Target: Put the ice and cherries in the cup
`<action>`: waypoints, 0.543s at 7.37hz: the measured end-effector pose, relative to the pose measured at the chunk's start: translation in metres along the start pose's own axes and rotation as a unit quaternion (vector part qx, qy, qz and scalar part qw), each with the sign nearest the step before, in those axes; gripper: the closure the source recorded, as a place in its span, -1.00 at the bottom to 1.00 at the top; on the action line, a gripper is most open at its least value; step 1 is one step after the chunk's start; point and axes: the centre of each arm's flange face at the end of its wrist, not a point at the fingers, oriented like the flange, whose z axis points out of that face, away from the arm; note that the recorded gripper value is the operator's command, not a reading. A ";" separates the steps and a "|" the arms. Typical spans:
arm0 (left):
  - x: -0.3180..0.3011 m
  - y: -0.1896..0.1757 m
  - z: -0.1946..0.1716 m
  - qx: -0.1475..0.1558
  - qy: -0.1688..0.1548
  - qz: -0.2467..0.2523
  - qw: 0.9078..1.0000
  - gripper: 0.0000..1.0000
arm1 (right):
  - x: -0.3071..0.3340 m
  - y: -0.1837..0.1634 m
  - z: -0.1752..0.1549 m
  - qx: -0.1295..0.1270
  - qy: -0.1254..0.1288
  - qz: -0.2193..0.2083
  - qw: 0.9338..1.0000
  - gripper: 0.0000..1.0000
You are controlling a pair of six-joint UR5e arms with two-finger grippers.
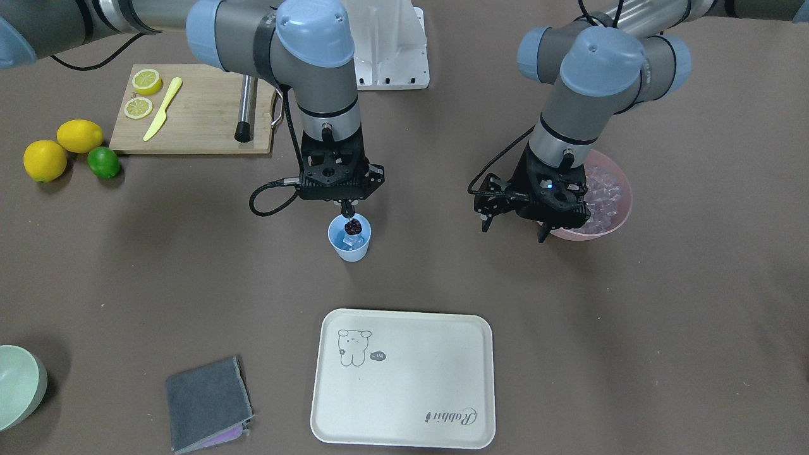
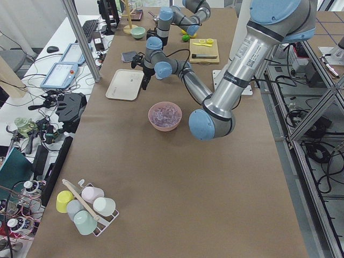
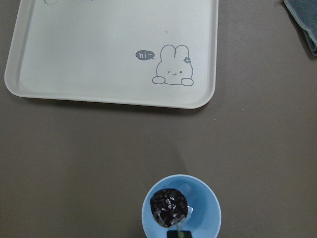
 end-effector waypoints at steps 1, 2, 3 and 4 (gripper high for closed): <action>0.001 0.000 -0.001 0.001 0.001 0.000 1.000 -0.95 | -0.001 -0.003 0.008 0.006 -0.002 -0.004 1.000 1.00; 0.002 -0.001 -0.001 0.001 0.001 0.000 1.000 -0.96 | -0.001 -0.005 0.016 0.010 -0.004 -0.008 1.000 0.61; 0.003 -0.001 -0.001 0.001 0.002 0.000 1.000 -0.96 | -0.002 -0.006 0.019 0.012 -0.006 -0.010 1.000 -0.36; 0.003 -0.001 -0.001 0.001 0.002 0.000 1.000 -0.96 | -0.003 -0.006 0.020 0.014 -0.008 -0.012 1.000 -0.68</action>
